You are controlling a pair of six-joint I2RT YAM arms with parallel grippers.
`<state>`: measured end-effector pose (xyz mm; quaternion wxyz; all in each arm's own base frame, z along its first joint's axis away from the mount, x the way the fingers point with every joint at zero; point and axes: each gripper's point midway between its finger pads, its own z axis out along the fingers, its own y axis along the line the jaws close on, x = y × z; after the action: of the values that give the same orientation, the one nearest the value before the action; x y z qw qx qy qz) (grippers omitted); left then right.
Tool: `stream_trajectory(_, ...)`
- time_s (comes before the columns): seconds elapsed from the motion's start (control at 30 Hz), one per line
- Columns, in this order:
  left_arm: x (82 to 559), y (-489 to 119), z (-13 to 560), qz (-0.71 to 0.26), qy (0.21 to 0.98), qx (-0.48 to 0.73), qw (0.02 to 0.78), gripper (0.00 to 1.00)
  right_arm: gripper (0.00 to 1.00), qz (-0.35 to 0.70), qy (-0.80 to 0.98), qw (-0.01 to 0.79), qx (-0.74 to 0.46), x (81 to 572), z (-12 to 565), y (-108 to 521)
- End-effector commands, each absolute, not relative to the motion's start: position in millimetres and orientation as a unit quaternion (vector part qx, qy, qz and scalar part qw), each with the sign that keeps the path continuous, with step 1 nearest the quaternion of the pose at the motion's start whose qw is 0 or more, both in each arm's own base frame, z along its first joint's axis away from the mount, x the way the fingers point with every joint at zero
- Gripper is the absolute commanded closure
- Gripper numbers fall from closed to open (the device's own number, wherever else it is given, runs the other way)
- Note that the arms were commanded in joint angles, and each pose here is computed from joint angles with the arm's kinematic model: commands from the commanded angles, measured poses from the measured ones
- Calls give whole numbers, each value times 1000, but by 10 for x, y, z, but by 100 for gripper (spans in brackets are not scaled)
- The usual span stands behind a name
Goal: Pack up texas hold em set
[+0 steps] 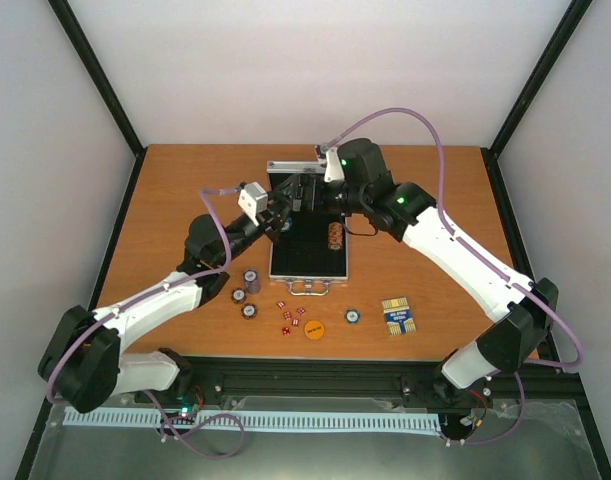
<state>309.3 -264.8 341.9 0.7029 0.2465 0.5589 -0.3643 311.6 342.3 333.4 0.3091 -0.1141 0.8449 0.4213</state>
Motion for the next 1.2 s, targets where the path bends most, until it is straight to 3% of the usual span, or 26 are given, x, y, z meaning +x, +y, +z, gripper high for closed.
stream_trajectory(0.0, 2917, -2673, 3606, -358, 532, 301, 706, 99, 0, 403, 854, 306, -119, 3059, 3261, 3361)
stream_trajectory(0.27, 2881, -2677, 3145, -351, 593, 337, 642, 99, 0, 347, 850, 391, -64, 3362, 3452, 2939)
stream_trajectory(0.43, 2982, -2572, 2746, -314, 662, 346, 586, 99, 0, 255, 866, 429, -18, 3583, 3228, 2411)
stream_trajectory(0.7, 3189, -2391, 2153, -252, 773, 383, 439, 99, 0, 169, 891, 422, 9, 3455, 2705, 1914)
stream_trajectory(1.17, 3498, -2362, 1301, -200, 808, 496, 248, 99, 0, 131, 901, 412, 19, 3226, 2345, 1548)
